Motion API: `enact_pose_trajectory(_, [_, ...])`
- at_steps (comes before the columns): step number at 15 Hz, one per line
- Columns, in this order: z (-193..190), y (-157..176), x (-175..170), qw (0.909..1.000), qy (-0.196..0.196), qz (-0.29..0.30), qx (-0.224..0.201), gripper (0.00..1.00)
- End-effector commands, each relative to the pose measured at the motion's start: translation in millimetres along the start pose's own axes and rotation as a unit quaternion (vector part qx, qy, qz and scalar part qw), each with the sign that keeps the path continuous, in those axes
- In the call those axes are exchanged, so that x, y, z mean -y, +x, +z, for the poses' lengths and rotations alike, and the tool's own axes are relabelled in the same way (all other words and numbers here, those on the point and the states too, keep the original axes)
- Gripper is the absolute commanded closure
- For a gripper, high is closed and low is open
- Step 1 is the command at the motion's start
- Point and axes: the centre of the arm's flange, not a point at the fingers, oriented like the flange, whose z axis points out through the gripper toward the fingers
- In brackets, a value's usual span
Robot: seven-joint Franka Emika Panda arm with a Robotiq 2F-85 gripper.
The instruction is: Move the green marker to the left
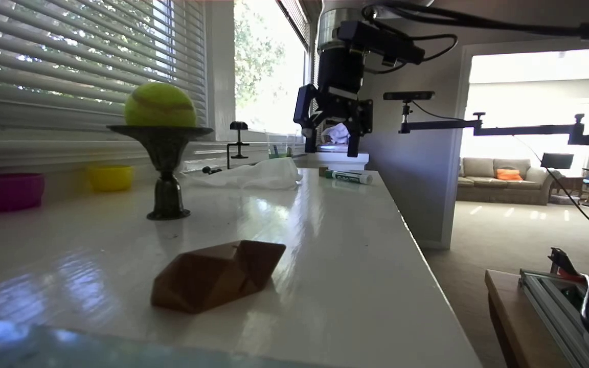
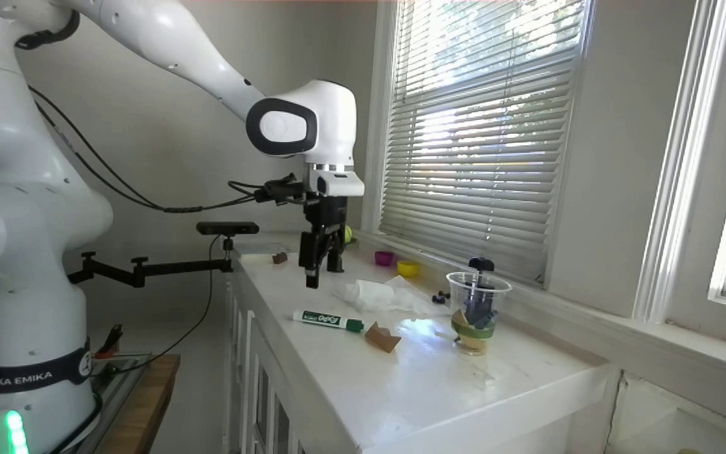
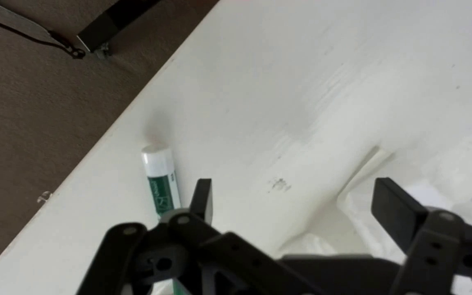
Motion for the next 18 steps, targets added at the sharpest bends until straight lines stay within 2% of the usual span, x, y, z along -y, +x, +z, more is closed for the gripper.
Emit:
enact_pose_trajectory(1, [-14,37,-6,0.9986,-0.026,0.039,-0.022,0.00])
enact_pose_trajectory(4, [-23,52,-25,0.9965,-0.043,0.054,-0.048,0.00])
enact_pose_trajectory(8, [-18,58,-39,0.9974,-0.020,0.052,-0.046,0.00])
enact_pose_trajectory(13, [2,54,-38,0.9975,0.000,-0.017,-0.069,0.00])
enact_pose_trajectory(18, [10,39,-47,0.9969,-0.009,-0.047,-0.062,0.00])
